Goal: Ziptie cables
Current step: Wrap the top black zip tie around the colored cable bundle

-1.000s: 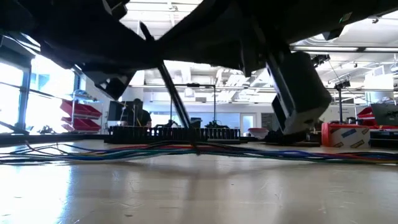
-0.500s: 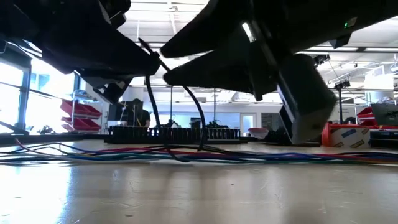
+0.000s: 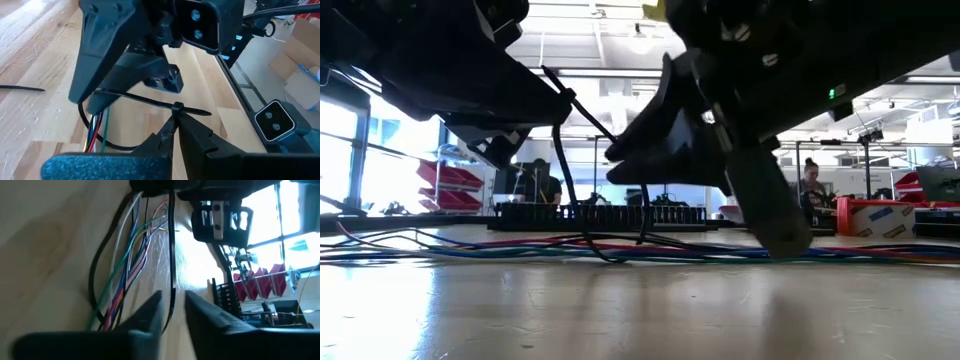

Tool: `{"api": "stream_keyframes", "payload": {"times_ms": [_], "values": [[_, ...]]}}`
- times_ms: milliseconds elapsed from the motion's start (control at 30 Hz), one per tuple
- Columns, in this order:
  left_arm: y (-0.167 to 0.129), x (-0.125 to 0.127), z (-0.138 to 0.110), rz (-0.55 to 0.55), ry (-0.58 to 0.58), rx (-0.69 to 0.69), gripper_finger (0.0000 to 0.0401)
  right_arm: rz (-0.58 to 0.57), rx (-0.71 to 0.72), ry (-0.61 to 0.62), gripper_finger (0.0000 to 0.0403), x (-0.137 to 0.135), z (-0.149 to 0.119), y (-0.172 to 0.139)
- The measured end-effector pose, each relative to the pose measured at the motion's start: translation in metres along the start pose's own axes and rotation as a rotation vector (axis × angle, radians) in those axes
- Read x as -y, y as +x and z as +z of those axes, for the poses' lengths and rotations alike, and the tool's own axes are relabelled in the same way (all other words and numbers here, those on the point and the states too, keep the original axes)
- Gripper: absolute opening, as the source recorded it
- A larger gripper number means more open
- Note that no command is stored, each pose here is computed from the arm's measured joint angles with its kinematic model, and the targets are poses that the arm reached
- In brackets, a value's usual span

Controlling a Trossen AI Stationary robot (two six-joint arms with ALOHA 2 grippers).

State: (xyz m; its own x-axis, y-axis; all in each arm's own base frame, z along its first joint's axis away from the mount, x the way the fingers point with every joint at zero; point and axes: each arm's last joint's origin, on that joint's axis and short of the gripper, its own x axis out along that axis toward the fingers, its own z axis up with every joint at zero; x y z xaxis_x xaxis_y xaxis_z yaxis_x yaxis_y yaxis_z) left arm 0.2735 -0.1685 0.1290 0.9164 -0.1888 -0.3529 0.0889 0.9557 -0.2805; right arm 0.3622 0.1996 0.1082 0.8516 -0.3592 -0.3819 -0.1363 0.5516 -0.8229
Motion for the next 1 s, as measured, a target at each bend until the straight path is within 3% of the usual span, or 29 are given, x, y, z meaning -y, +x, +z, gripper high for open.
{"api": "stream_keyframes", "payload": {"times_ms": [100, 233, 433, 567, 667, 800, 1000], "values": [[0.000, 0.000, 0.000, 0.006, -0.024, 0.002, 0.0000, -0.017, -0.009, -0.024, 0.0009, 0.001, 0.000, 0.000], [0.002, -0.004, 0.002, 0.020, -0.102, 0.007, 0.0000, -0.039, -0.013, -0.037, 0.0001, 0.002, 0.001, 0.000], [0.003, -0.009, 0.004, 0.034, -0.117, 0.012, 0.0000, -0.074, 0.023, -0.064, 0.0000, 0.003, 0.008, -0.004], [0.001, -0.004, -0.002, 0.020, -0.001, -0.030, 0.0000, -0.070, 0.023, -0.037, 0.0000, 0.003, 0.007, -0.004], [-0.003, -0.001, -0.013, 0.070, 0.097, -0.092, 0.0005, -0.070, 0.015, -0.011, 0.0000, 0.004, 0.006, -0.002], [-0.005, 0.003, -0.016, 0.082, 0.179, -0.093, 0.0040, -0.071, 0.014, -0.007, 0.0000, 0.005, 0.005, -0.001], [-0.003, 0.005, -0.009, 0.046, 0.195, -0.037, 0.0135, -0.069, 0.010, 0.019, 0.0000, 0.007, 0.003, 0.003]]}}
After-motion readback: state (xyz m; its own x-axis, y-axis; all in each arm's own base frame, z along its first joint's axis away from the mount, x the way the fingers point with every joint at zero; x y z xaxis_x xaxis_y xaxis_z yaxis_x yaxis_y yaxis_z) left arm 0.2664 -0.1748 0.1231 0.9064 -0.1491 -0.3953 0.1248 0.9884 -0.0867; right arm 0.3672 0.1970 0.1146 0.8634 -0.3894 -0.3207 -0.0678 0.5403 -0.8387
